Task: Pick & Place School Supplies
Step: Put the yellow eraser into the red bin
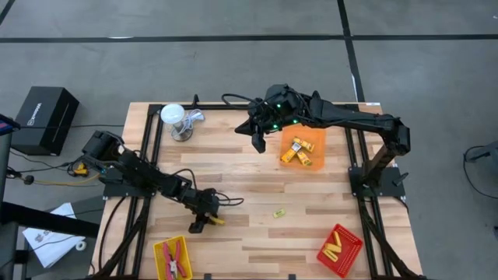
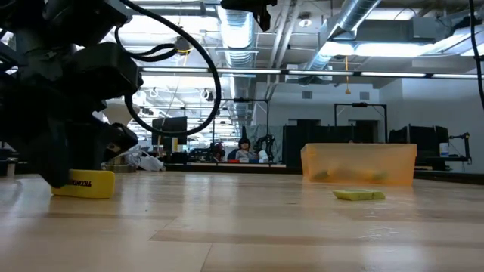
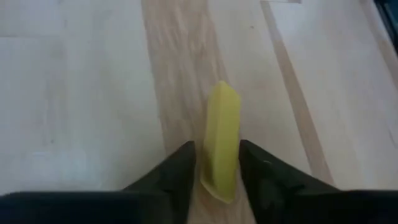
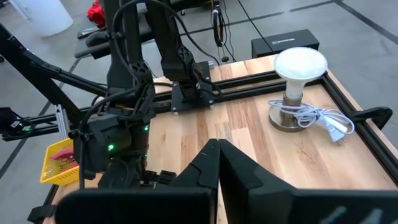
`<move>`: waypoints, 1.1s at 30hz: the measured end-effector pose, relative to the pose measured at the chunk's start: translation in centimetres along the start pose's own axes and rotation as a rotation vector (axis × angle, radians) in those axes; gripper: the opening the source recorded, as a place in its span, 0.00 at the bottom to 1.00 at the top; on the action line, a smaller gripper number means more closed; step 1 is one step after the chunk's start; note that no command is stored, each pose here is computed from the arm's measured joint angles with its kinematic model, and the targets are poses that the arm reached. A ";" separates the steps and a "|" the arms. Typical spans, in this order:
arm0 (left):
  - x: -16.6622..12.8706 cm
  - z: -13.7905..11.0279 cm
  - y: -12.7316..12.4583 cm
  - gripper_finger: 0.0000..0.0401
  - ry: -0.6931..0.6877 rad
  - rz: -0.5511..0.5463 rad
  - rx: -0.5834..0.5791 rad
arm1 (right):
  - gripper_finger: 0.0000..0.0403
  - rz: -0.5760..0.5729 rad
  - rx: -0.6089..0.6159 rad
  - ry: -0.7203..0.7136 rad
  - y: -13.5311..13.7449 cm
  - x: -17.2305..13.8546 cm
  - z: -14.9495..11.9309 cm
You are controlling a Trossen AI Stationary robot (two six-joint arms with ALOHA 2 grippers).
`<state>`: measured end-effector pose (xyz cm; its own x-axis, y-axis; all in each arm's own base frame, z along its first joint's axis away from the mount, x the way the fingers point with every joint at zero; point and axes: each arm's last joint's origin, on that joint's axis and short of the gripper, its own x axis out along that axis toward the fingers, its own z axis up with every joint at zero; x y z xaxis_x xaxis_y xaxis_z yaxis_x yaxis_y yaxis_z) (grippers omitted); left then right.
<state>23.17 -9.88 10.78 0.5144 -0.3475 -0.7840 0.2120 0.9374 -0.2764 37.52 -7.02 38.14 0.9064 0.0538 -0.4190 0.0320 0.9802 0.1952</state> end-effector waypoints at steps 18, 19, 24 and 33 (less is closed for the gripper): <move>-2.5 3.0 2.5 0.07 -0.210 0.054 -0.335 | 0.00 -0.032 -0.023 -0.113 0.1 -1.3 1.4; -3.3 3.8 2.9 0.07 -0.268 0.068 -0.351 | 0.00 -0.050 -0.030 -0.124 0.1 -1.9 1.6; -7.8 6.4 5.2 0.07 -0.498 0.137 -0.418 | 0.00 -0.089 -0.023 -0.210 -0.4 -5.2 3.0; -18.3 10.2 6.2 0.07 -0.978 0.243 -0.366 | 0.16 -0.059 -0.003 -0.321 0.5 -9.2 4.4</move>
<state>23.57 2.04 29.11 0.9861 0.1329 -0.1000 -0.1640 0.8776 -0.4504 31.07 -7.86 45.94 0.9895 -0.0653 -0.1289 0.0876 0.9805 0.1759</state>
